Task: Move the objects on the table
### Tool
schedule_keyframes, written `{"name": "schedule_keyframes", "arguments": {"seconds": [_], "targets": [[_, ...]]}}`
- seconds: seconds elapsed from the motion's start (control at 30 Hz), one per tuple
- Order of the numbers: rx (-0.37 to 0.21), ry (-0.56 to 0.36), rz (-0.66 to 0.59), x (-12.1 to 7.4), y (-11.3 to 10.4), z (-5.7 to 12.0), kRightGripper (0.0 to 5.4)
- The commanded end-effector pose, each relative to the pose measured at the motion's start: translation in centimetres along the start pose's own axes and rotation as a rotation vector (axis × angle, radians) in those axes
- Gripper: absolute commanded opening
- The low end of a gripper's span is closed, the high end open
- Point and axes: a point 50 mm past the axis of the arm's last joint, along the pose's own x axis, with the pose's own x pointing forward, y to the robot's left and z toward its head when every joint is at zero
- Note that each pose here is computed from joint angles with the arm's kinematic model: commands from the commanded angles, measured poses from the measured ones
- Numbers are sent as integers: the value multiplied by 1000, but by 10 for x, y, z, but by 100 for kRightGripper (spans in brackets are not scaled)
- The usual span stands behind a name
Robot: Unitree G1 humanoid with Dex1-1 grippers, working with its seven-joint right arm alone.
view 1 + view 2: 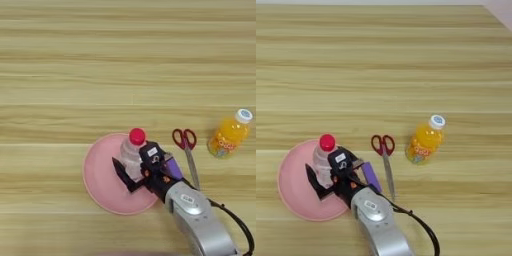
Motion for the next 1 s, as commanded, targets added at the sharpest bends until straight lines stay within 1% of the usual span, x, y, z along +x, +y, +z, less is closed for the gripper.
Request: {"name": "schedule_keyframes", "arguments": {"seconds": [0.03, 0.23, 0.57, 1.0], "targets": [[-38, -95, -13, 4, -3, 20, 535], [-32, -104, -14, 3, -2, 22, 535], [-25, -165, -16, 2, -2, 35, 535], [-13, -211, -9, 0, -1, 44, 535]]}}
